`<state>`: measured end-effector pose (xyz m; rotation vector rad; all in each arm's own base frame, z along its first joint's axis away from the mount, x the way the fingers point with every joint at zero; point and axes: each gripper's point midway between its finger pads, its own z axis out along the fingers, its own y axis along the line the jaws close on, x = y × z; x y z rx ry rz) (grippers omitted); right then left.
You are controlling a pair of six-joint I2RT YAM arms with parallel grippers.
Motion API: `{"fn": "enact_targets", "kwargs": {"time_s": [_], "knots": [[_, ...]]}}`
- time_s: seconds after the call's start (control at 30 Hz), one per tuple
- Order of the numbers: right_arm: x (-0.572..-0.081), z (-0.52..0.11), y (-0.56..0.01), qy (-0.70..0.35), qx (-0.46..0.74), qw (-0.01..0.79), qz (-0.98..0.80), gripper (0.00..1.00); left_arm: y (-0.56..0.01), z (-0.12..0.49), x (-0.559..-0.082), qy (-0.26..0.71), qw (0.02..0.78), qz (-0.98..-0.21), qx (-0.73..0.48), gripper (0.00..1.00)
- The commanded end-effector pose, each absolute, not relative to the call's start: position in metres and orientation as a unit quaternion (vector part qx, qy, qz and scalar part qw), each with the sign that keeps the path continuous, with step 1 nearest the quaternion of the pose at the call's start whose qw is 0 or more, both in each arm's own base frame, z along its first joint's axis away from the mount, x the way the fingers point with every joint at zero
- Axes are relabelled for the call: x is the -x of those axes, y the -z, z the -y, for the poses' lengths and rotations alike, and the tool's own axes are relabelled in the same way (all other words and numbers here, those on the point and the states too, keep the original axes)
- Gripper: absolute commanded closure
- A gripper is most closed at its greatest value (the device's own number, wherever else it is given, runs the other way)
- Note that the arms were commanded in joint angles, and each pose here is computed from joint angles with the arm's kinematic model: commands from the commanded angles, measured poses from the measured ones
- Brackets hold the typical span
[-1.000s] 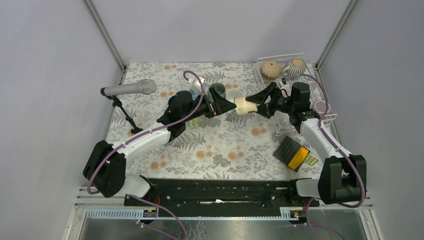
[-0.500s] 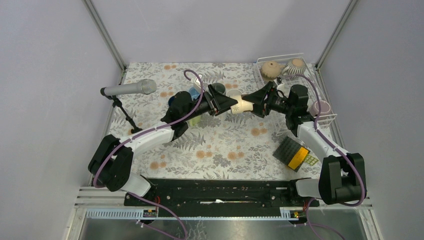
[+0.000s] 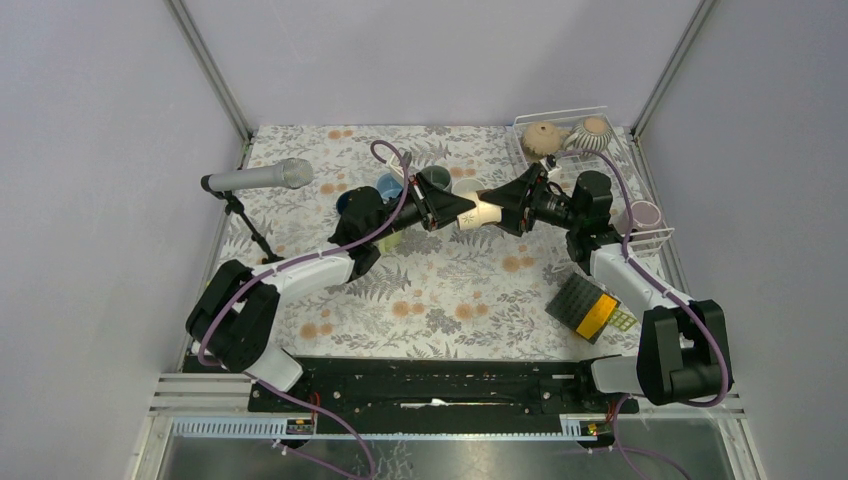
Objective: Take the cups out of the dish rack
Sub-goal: Place the cup into the cup.
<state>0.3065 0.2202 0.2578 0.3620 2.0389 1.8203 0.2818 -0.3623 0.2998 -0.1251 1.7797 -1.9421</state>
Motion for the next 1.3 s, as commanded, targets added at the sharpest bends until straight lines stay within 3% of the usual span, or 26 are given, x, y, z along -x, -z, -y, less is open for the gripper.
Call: {"fn": "enact_targets", "kwargs": {"time_s": [0.0, 0.1, 0.33, 0.47, 0.57, 0.7, 0.8, 1.27], "knots": [[-0.303, -0.226, -0.267, -0.660, -0.100, 0.201, -0.717, 0.79, -0.317, 0.361, -0.275, 0.736, 0.262, -0.625, 0.020, 0.83], [-0.302, -0.226, -0.268, -0.659, -0.100, 0.203, -0.717, 0.79, -0.317, 0.362, -0.275, 0.736, 0.260, -0.625, 0.019, 1.00], [-0.304, -0.226, -0.267, -0.653, -0.099, 0.213, -0.720, 0.71, -0.318, 0.362, -0.275, 0.731, 0.264, -0.629, 0.014, 1.00], [-0.305, -0.225, -0.266, -0.646, -0.101, 0.218, -0.724, 0.56, -0.320, 0.360, -0.273, 0.732, 0.269, -0.626, 0.010, 1.00], [-0.305, -0.224, -0.265, -0.640, -0.102, 0.225, -0.728, 0.33, -0.320, 0.360, -0.273, 0.730, 0.271, -0.627, 0.008, 1.00], [-0.306, -0.221, -0.263, -0.622, -0.103, 0.238, -0.739, 0.11, -0.323, 0.360, -0.273, 0.730, 0.277, -0.625, 0.003, 1.00], [-0.306, -0.218, -0.263, -0.607, -0.103, 0.251, -0.747, 0.01, -0.322, 0.360, -0.274, 0.726, 0.281, -0.628, -0.001, 1.00], [-0.310, -0.202, -0.250, -0.547, -0.141, 0.289, -0.773, 0.00, -0.326, 0.360, -0.278, 0.707, 0.303, -0.639, -0.009, 1.00]]}}
